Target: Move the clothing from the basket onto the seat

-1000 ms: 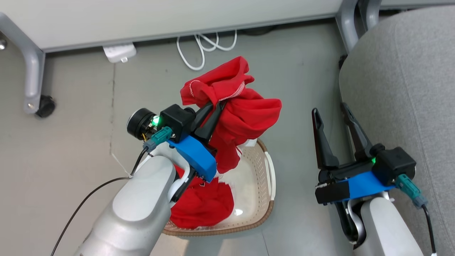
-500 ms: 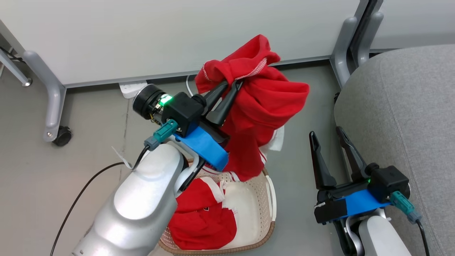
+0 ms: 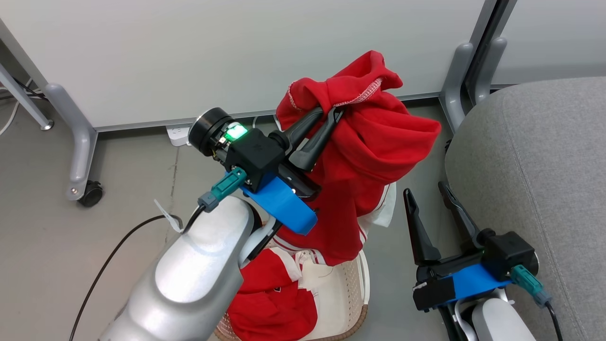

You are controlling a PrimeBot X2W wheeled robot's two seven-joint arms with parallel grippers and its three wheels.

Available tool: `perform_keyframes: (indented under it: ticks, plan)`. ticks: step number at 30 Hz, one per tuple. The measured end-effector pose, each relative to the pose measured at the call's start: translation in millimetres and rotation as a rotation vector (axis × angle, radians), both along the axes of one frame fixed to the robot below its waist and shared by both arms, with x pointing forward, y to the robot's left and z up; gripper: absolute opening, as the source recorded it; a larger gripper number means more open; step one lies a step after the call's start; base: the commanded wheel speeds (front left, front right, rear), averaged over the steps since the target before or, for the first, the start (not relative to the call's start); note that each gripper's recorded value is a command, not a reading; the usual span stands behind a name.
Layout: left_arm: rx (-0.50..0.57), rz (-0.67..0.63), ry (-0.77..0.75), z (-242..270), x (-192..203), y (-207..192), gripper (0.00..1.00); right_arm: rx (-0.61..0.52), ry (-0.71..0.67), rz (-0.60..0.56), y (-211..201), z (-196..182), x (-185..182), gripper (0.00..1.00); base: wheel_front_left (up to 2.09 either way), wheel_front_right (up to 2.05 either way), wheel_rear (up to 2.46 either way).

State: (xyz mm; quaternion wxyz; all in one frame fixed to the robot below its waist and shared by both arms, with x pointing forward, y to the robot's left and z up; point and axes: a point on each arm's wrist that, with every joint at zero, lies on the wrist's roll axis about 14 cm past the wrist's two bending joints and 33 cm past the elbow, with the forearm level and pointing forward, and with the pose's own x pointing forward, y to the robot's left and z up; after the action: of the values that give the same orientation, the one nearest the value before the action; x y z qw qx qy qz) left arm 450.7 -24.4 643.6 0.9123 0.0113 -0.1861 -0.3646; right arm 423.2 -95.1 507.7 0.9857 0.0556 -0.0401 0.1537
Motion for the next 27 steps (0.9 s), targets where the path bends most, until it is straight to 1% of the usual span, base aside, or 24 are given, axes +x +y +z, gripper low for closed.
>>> perform_keyframes:
  ticks: [11,21,27]
  plan:
    - [-0.005,0.003,-0.004,4,-6,2,0.0,-0.024,-0.013,0.055,17,3,-4,1.0,0.0,0.0,0.0]
    - [-0.01,0.008,0.008,0,-6,4,0.0,-0.076,-0.046,0.192,56,8,-7,1.0,0.0,0.0,0.0]
    - [-0.011,0.009,0.019,-3,-5,4,0.0,-0.116,-0.083,0.26,76,16,2,1.0,0.0,0.0,0.0]
